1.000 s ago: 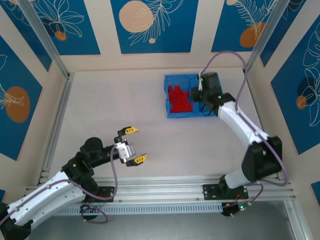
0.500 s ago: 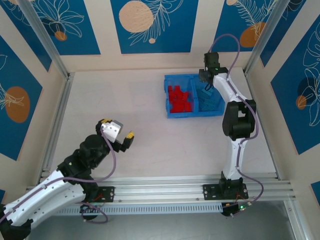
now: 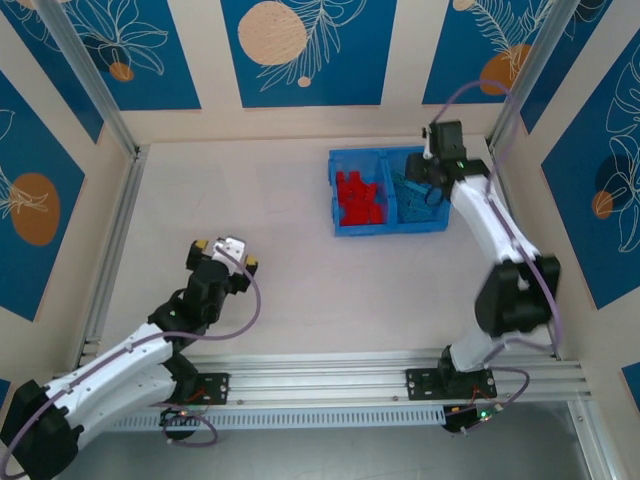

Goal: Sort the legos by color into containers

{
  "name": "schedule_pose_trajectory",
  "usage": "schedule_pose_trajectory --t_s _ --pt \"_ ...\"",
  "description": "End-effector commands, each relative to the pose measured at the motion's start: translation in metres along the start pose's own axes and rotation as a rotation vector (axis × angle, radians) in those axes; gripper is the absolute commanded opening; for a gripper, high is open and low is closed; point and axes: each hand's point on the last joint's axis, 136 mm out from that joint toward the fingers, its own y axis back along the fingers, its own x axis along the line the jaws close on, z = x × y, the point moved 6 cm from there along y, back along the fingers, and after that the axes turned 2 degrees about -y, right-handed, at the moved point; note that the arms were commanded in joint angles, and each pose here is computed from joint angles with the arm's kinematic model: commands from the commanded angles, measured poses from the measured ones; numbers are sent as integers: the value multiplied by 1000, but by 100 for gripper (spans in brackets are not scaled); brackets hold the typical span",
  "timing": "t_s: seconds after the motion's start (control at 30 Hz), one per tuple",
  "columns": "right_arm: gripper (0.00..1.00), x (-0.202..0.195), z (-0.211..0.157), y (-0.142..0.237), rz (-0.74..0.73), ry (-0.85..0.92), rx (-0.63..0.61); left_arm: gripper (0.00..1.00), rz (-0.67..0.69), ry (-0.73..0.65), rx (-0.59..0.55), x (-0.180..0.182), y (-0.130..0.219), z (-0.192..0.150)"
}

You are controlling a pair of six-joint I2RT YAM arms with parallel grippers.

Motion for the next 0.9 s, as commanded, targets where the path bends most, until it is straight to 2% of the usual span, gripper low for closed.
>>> schedule_pose_trajectory --t_s 0.0,0.13,0.27,0.33,0.47,0.63,0.7,0.73,0.77,0.8,0.87 --pt "52 -4 -20 41 68 -64 -148 100 81 75 -50 16 -15 4" --pt "66 -26 -64 57 34 -109 -279 100 75 20 -30 20 -40 -5" --pt "75 -46 -109 39 -16 -107 -433 100 39 64 -43 27 -64 -13" --pt "80 -54 -124 27 -42 -106 -468 100 27 102 -45 30 -74 -16" --pt "84 -63 -138 -6 -56 -100 -359 100 38 154 -48 36 -91 -22" --pt "85 -65 -142 -42 -24 -100 -415 100 85 269 -24 57 -112 -42" --pt "86 -61 -145 -58 11 -72 -404 100 80 341 -20 66 -121 -55" --pt "86 -53 -147 -61 59 -31 -354 100 77 366 -8 67 -127 -63" --pt "86 -49 -149 -66 95 -5 -358 100 67 375 -21 68 -131 -66" --pt "87 -47 -151 -67 111 2 -415 100 34 363 1 64 -131 -66" --pt "91 -54 -156 -63 112 -28 -376 100 23 359 -11 64 -132 -64"
